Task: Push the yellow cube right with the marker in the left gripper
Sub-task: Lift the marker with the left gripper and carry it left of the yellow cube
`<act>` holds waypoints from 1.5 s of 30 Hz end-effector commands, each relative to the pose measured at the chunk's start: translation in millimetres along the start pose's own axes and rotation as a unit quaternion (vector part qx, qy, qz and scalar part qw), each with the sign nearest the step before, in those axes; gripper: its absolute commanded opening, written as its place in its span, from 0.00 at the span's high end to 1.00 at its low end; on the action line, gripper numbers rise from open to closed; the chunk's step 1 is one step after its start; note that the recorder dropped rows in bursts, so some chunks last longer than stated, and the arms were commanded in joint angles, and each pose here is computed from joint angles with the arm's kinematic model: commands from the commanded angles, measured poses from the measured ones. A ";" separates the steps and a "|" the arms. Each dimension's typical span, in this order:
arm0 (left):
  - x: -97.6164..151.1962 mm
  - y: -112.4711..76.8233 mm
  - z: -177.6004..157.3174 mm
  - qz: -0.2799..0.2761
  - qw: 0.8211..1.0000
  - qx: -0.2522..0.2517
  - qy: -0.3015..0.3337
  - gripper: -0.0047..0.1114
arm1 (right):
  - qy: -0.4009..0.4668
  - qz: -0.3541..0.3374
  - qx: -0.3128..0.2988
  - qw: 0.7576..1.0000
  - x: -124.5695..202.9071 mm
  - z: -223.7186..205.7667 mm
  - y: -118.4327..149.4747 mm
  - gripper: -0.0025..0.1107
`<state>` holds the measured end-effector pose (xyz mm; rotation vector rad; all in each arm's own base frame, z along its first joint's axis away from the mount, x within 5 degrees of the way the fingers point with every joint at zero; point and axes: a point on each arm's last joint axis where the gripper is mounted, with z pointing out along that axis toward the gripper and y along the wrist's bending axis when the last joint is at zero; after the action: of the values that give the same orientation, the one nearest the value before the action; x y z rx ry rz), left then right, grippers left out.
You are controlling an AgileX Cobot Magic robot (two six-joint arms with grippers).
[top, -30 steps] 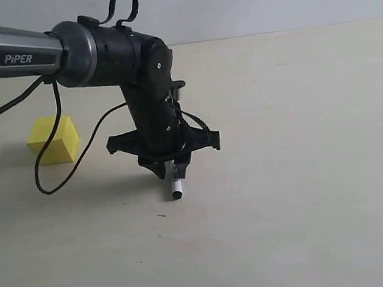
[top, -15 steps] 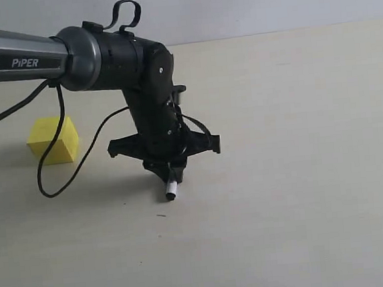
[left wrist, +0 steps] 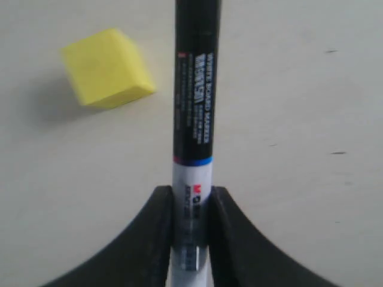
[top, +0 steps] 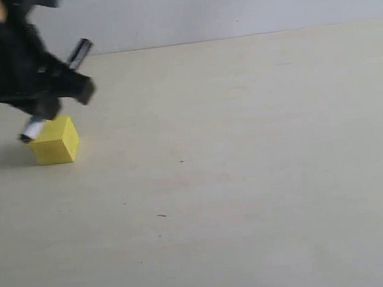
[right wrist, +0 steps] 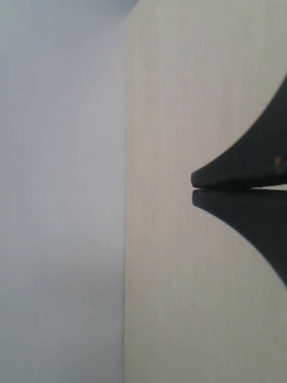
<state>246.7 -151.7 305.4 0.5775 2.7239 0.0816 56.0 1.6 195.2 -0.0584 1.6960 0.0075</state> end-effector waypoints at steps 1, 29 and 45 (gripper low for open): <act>61.7 87.6 -24.6 -0.080 0.990 -0.119 -0.008 0.96 | -0.008 0.002 0.003 1.000 0.0 -0.1 -0.2 0.98; 49.2 158.0 97.1 0.099 0.957 -0.259 0.082 0.96 | -0.008 0.002 0.002 1.000 0.0 -0.1 -0.1 0.98; 41.9 214.9 163.1 0.431 0.894 -0.102 0.071 0.96 | -0.008 0.002 0.002 1.000 0.0 -0.1 -0.1 0.98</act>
<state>345.3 60.3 175.7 1.5250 2.4400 0.7068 56.0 1.6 195.2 -0.0584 1.6960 0.0075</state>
